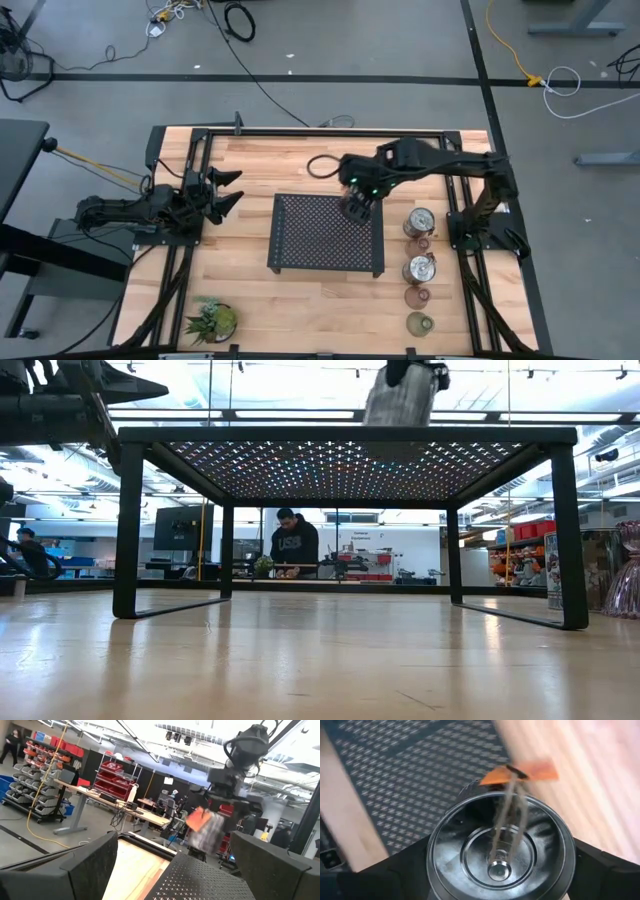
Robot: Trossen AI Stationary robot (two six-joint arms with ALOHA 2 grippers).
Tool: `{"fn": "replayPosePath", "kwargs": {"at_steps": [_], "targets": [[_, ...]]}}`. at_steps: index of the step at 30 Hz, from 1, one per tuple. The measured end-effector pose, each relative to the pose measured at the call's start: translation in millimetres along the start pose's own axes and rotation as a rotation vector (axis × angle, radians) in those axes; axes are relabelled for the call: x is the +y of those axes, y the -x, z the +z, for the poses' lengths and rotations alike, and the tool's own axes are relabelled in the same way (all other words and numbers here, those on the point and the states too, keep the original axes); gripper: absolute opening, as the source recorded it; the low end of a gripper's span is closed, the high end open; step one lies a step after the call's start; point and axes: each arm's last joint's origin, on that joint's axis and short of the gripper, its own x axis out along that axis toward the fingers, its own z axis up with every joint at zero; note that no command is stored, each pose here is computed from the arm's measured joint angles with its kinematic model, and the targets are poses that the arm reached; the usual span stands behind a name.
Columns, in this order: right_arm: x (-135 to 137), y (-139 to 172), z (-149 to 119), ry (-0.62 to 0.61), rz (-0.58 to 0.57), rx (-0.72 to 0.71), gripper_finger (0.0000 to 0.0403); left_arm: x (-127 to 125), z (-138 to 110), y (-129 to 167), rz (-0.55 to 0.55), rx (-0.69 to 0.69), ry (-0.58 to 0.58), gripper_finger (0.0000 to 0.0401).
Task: Pick & Place candle stick holders
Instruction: Put the orange scented candle on the shelf
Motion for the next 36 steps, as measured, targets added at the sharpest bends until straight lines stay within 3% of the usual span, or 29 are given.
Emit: {"fn": "replayPosePath", "kwargs": {"at_steps": [12, 18, 36], "targets": [[21.8, -6.8, 51.9, 0.157, 0.021, -0.104, 0.0336, -0.1, 0.3, 0.0, -0.001, -0.003, 0.004, 0.0385], [17.2, -15.9, 43.7, 0.195, -0.044, 0.012, 0.0336, -0.1, 0.3, 0.0, -0.001, -0.003, 0.003, 0.0385], [23.7, -14.0, 49.5, 0.173, 0.006, -0.068, 0.0336, -0.1, 0.5, 0.0, -0.001, -0.004, 0.001, 0.0385]]}}
